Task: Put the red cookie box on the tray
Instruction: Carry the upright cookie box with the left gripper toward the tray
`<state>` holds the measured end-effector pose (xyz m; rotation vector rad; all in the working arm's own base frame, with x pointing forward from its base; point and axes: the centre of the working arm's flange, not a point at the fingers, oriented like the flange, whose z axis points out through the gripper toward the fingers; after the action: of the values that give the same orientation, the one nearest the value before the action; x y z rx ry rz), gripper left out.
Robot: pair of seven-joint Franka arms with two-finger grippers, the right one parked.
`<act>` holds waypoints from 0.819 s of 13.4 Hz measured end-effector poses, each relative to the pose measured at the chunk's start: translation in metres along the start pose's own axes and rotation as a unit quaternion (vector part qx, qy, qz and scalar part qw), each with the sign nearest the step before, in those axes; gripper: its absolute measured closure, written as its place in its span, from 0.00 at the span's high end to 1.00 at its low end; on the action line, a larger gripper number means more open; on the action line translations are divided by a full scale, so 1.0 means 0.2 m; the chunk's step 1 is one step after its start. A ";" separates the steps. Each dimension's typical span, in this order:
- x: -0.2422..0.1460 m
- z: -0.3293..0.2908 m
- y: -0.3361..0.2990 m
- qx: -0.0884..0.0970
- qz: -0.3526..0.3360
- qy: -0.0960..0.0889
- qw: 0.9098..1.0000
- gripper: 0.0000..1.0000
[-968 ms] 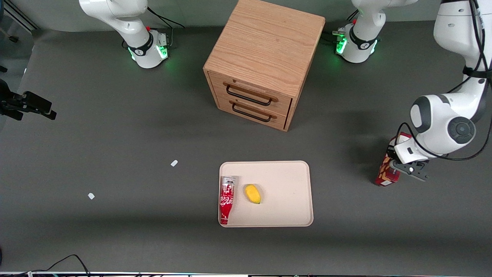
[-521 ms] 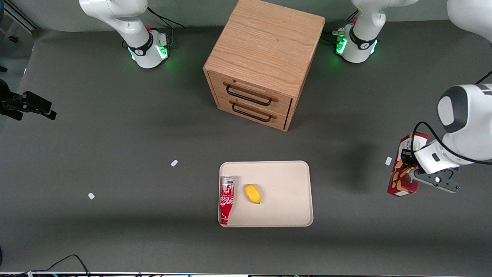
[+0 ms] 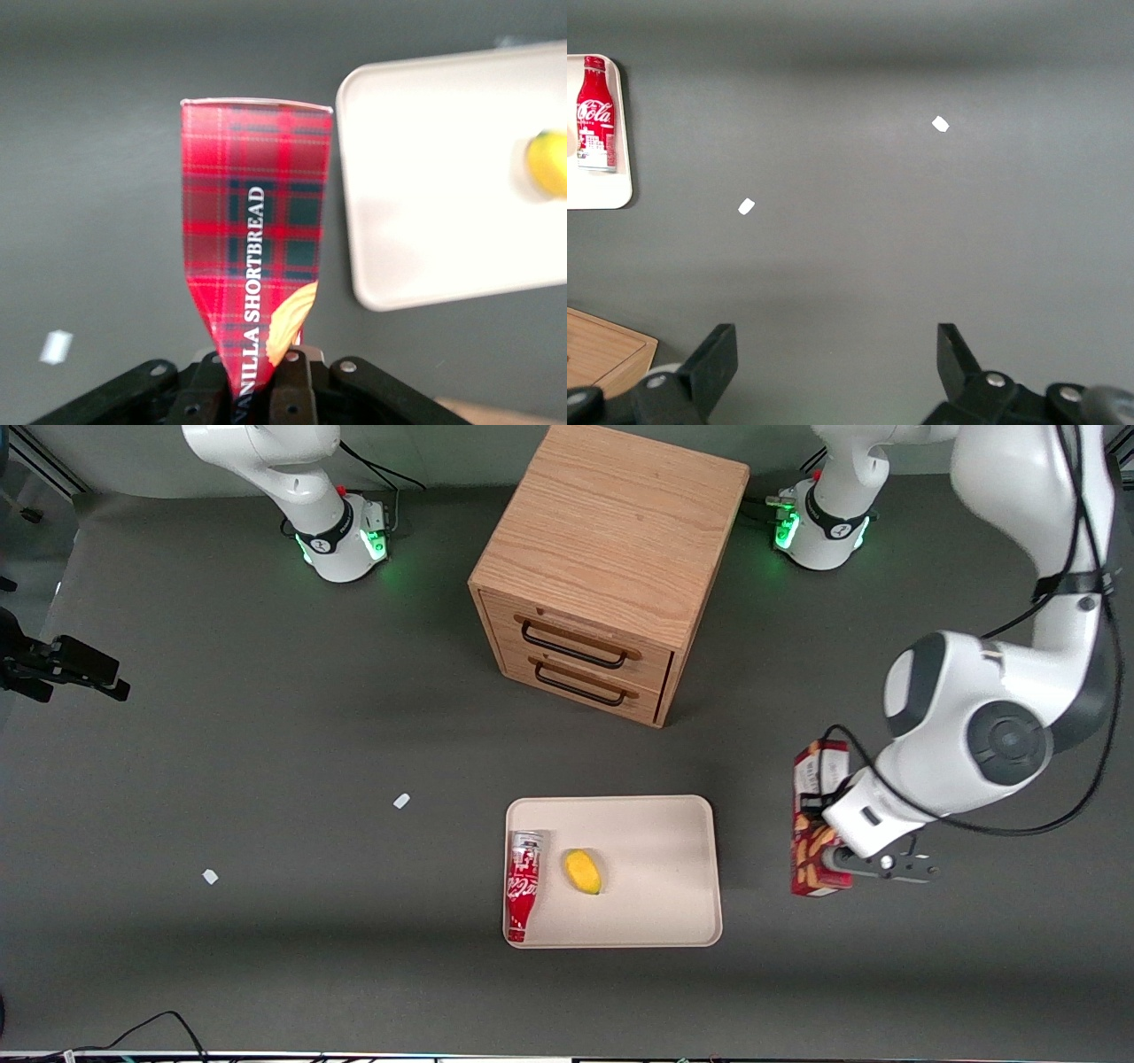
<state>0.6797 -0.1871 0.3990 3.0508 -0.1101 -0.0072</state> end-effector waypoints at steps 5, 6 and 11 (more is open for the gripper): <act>0.15 0.40 0.30 -0.034 -0.041 0.037 0.998 0.13; 0.16 0.51 0.36 -0.038 -0.040 0.037 0.998 0.13; 0.17 0.79 0.51 -0.042 -0.038 0.026 0.998 0.13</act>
<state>0.7061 -0.3045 0.2513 2.9669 0.0111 0.0594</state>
